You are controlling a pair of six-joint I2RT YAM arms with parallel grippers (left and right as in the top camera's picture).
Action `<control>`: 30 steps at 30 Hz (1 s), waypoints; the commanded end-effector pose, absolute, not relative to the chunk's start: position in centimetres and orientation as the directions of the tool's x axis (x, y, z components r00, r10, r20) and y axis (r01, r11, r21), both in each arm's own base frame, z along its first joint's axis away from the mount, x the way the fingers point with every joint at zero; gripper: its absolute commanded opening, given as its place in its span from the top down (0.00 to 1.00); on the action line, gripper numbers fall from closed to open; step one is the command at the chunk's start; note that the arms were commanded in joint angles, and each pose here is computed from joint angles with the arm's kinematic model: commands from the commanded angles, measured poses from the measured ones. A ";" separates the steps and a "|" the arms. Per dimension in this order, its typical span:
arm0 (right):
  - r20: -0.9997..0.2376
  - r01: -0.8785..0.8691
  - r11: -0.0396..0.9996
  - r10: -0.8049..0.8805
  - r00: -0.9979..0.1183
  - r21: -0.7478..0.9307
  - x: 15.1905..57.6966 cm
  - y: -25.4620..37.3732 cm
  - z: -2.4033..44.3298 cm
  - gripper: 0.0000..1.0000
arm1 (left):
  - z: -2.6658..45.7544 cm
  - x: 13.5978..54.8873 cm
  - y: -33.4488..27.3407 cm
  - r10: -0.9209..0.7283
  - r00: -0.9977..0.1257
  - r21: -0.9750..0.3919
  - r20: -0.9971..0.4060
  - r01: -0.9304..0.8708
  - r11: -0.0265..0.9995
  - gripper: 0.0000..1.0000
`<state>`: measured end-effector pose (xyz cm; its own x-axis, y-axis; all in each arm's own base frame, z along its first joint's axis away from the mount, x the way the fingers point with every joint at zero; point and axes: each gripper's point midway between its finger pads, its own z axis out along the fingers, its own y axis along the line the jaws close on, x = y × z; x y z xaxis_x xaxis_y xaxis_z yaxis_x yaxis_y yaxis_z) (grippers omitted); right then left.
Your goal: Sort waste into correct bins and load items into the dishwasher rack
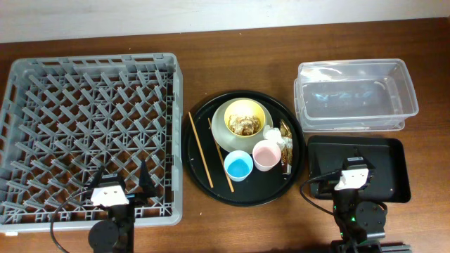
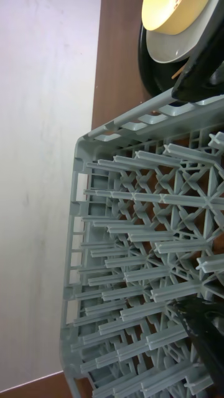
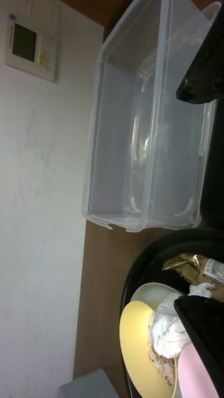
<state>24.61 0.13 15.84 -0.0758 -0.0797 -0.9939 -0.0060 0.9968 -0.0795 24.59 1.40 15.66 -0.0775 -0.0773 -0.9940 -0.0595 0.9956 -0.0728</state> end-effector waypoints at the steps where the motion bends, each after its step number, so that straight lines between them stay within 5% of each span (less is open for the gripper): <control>1: -0.994 0.002 0.997 -0.072 -0.080 -0.072 24.6 -0.1 15.5 0.01 | 15.6 24.5 1.4 -0.068 -0.077 -0.063 -0.995 -0.061 0.996 0.01; 7: -0.996 -0.073 0.996 -0.063 -0.068 -0.058 24.6 1.3 15.7 0.01 | 15.6 24.5 1.4 -0.068 -0.077 -0.063 -0.995 -0.061 0.996 0.01; 15: -0.956 -0.123 0.948 0.288 -0.058 0.293 24.4 2.4 17.6 0.01 | 15.6 24.5 1.4 -0.068 -0.077 -0.063 -0.995 -0.061 0.996 0.01; 18: -0.956 -0.165 0.942 0.288 -0.056 0.293 23.6 3.1 20.1 0.01 | 15.6 24.5 1.4 -0.068 -0.077 -0.063 -0.995 -0.061 0.996 0.01; 20: -0.958 -0.142 0.947 0.283 -0.049 0.287 21.8 2.6 26.3 0.01 | 15.6 24.5 1.4 -0.068 -0.077 -0.063 -0.995 -0.061 0.996 0.01; 23: -0.956 -0.118 0.954 0.259 -0.141 0.276 21.7 2.7 29.1 0.01 | 15.6 24.5 1.4 -0.068 -0.077 -0.063 -0.995 -0.061 0.996 0.01; 30: -0.755 0.030 0.955 0.252 -0.606 0.295 23.0 2.8 32.5 0.01 | 15.6 24.5 1.4 -0.068 -0.077 -0.063 -0.995 -0.061 0.996 0.01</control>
<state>21.83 2.82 30.39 -0.4912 0.2602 -0.8313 -0.0091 0.9528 0.3036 24.57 1.44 15.72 -0.0746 -0.0771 -0.9942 -0.0620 0.9954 -0.0726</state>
